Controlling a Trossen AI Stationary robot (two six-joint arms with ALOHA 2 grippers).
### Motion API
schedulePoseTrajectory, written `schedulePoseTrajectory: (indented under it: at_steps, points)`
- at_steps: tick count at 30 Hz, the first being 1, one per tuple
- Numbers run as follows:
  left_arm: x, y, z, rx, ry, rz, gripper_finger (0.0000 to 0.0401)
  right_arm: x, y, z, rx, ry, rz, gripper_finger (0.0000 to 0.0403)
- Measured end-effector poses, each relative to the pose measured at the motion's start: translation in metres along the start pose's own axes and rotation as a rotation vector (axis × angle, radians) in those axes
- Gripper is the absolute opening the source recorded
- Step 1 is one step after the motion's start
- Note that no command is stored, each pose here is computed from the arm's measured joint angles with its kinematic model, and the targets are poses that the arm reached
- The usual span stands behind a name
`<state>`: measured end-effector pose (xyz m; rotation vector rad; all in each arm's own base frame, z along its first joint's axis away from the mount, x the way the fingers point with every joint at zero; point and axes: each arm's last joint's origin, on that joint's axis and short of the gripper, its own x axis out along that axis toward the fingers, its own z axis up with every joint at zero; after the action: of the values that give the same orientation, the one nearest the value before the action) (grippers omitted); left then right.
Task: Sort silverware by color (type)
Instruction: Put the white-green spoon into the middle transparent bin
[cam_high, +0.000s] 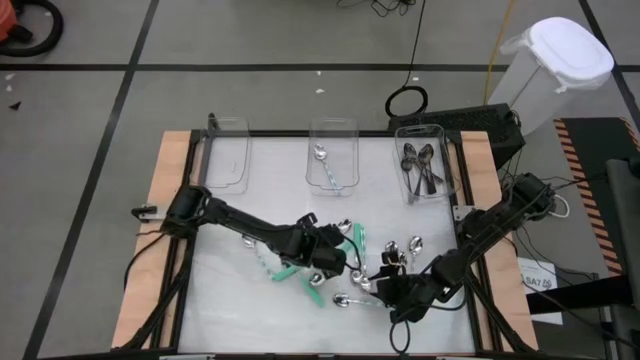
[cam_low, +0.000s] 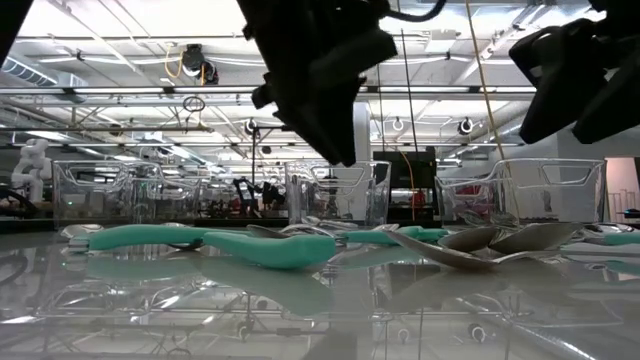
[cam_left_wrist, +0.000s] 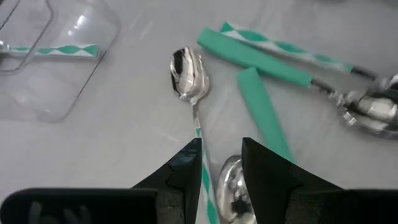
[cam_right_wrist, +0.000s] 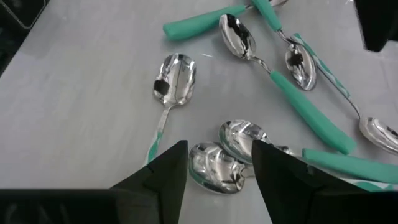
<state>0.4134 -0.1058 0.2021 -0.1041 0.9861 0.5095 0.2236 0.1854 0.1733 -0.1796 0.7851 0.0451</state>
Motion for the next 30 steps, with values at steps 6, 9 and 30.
schedulePoseTrajectory:
  at_steps: [6,9,30]
  points:
    - [0.030,0.008,0.000,-0.053,0.100,-0.028,0.0115,0.000,-0.001,-0.001,-0.006,0.009,-0.005,0.0173]
    - [0.045,0.013,0.000,-0.075,0.169,-0.058,0.0115,0.000,-0.001,-0.001,-0.009,0.013,-0.007,0.0173]
    - [0.079,0.027,-0.002,-0.075,0.258,-0.059,0.0116,0.000,-0.001,-0.002,-0.007,0.016,-0.007,0.0173]
